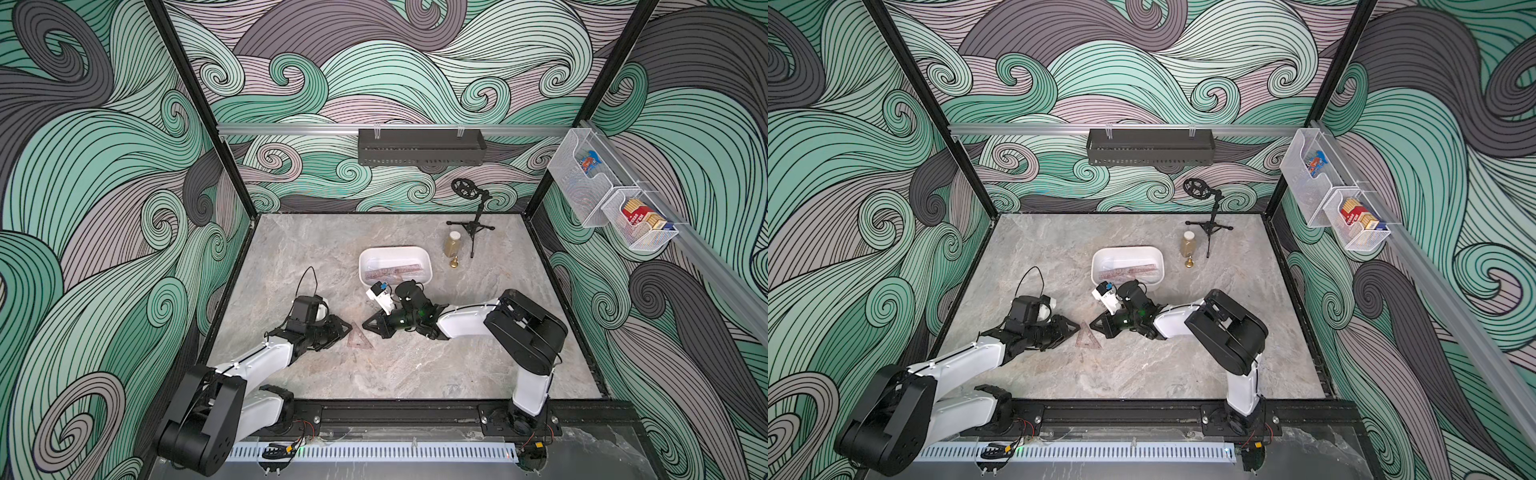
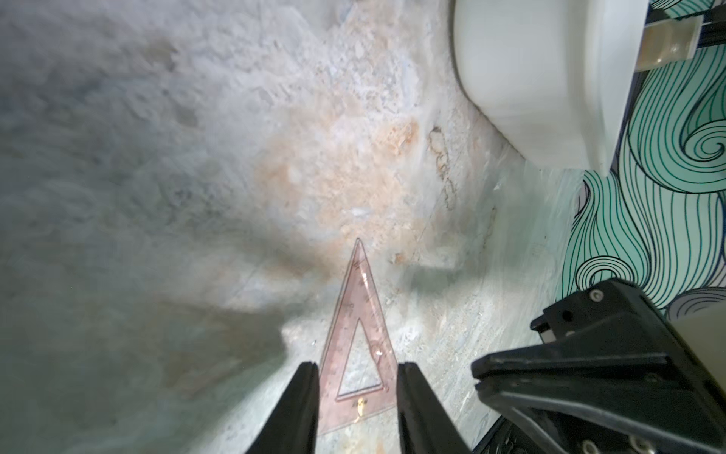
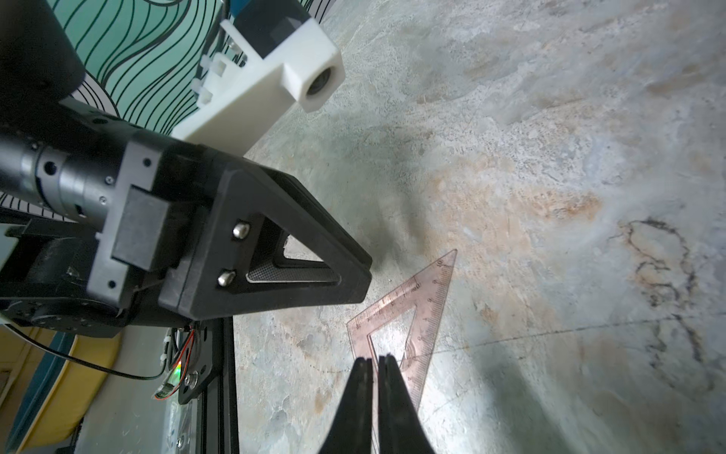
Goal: Put the scattered rulers into the storage box
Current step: Pick up the ruler from the center of the board.
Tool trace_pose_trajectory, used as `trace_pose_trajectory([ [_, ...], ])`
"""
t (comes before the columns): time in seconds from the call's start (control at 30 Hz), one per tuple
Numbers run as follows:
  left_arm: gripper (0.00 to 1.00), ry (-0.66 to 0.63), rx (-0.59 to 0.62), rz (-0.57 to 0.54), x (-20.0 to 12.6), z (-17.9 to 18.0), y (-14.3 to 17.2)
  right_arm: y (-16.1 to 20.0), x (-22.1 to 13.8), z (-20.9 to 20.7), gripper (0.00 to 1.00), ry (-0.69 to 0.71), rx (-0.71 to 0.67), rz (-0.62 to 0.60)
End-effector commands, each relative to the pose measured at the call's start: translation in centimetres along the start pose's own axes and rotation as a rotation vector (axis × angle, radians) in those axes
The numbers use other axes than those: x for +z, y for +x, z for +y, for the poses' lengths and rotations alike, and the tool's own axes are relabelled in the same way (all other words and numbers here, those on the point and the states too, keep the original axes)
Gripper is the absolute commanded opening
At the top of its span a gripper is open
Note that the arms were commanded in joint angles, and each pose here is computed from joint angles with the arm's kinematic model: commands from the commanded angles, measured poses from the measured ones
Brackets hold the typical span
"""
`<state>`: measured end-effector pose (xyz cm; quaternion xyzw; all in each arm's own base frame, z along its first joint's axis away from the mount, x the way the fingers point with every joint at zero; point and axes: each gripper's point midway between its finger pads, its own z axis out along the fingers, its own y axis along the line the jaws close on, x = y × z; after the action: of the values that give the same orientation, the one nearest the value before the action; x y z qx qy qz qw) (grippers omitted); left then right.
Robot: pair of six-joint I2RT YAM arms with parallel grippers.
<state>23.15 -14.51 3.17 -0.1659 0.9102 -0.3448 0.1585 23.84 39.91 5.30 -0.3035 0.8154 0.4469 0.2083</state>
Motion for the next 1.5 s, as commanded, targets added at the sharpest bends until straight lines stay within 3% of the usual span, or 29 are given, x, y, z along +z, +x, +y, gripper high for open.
trace_pose_trajectory([
  [0.0,0.41,-0.019,-0.018,0.014,-0.6,0.0,0.2,1.2,1.5,-0.5,0.08,0.004,-0.026,0.032],
  [0.17,0.60,-0.030,-0.049,0.010,-1.0,0.4,0.6,2.3,2.5,-1.0,0.07,-0.004,-0.015,0.058],
  [0.87,0.58,0.018,-0.191,0.109,-0.2,3.6,5.8,6.3,2.8,-3.0,0.05,0.027,0.047,0.113],
  [1.47,0.58,0.010,-0.157,0.093,1.8,3.3,3.8,8.0,1.5,0.1,0.07,-0.054,0.105,0.103],
])
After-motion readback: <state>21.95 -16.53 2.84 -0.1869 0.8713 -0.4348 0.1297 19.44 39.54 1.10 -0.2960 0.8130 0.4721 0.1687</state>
